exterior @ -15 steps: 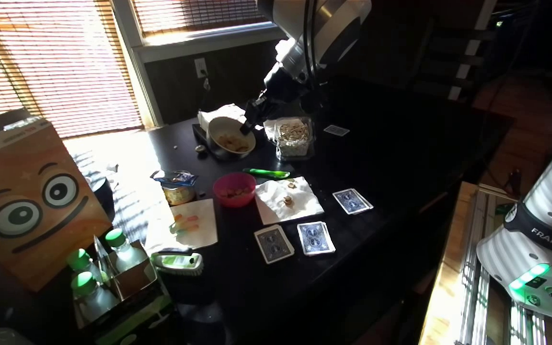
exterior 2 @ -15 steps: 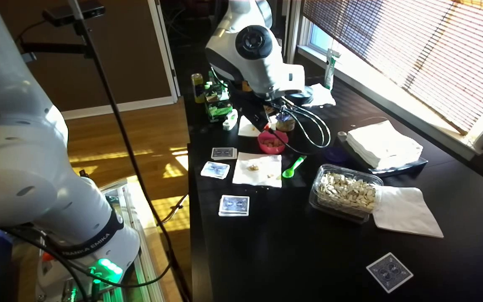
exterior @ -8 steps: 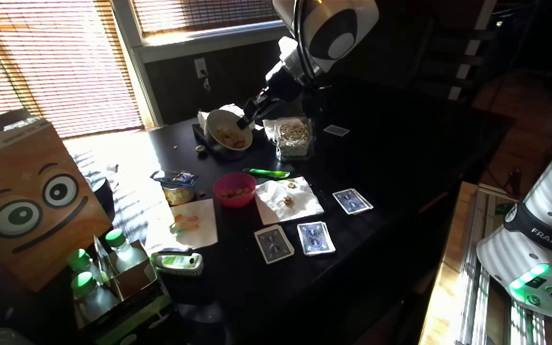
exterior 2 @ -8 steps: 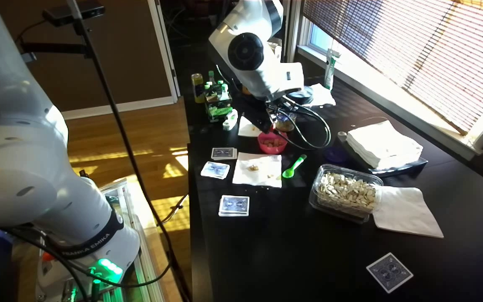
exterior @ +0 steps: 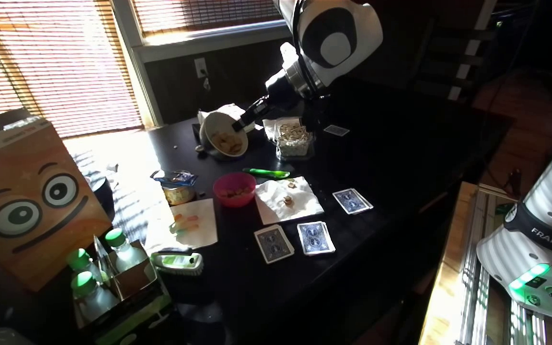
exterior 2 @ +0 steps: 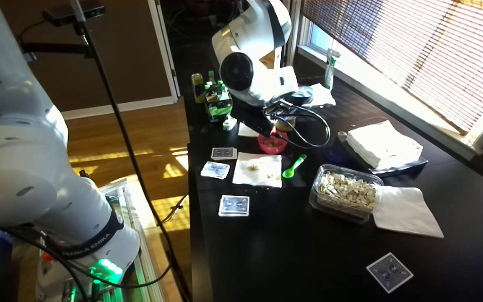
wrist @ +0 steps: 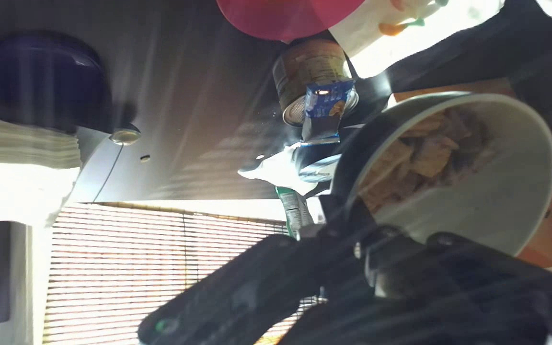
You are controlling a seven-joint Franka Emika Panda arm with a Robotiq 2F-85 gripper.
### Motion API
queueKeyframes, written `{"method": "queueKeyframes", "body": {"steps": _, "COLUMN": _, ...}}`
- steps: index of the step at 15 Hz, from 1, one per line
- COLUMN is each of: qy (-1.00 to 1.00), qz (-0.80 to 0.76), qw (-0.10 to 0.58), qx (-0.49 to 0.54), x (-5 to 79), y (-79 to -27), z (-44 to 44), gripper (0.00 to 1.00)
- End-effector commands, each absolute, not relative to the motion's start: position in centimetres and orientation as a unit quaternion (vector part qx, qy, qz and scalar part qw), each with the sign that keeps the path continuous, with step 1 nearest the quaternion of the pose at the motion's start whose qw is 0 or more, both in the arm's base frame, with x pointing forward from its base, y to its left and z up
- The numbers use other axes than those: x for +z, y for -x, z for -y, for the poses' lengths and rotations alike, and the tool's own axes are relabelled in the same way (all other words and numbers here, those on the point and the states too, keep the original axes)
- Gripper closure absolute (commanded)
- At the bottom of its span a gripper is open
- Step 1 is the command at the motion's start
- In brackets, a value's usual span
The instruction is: Shift the pink bowl, then pour the black bowl's contents into it
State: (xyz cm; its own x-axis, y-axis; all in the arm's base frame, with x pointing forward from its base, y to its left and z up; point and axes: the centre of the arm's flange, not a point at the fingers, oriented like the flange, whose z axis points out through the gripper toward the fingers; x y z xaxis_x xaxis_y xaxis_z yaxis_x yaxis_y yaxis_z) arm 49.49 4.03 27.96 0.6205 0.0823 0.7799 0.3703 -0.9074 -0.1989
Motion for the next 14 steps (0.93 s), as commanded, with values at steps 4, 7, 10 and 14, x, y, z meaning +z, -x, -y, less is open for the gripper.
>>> {"method": "queueKeyframes", "body": {"steps": 4, "qy": 0.865, "qz": 0.161, "qw": 0.154, "qx": -0.449, "x": 25.1, "y": -49.5, "z": -5.2, "gripper": 0.98}}
{"method": "queueKeyframes", "body": {"steps": 7, "qy": 0.855, "qz": 0.166, "qw": 0.134, "qx": -0.473, "x": 24.2, "y": -49.8, "z": -5.5, "gripper": 0.98}}
{"method": "queueKeyframes", "body": {"steps": 10, "qy": 0.843, "qz": 0.172, "qw": 0.114, "qx": -0.496, "x": 23.6, "y": -50.2, "z": -5.5, "gripper": 0.98}}
{"method": "queueKeyframes", "body": {"steps": 14, "qy": 0.847, "qz": 0.169, "qw": 0.122, "qx": -0.489, "x": 24.0, "y": -50.1, "z": -3.9, "gripper": 0.92}}
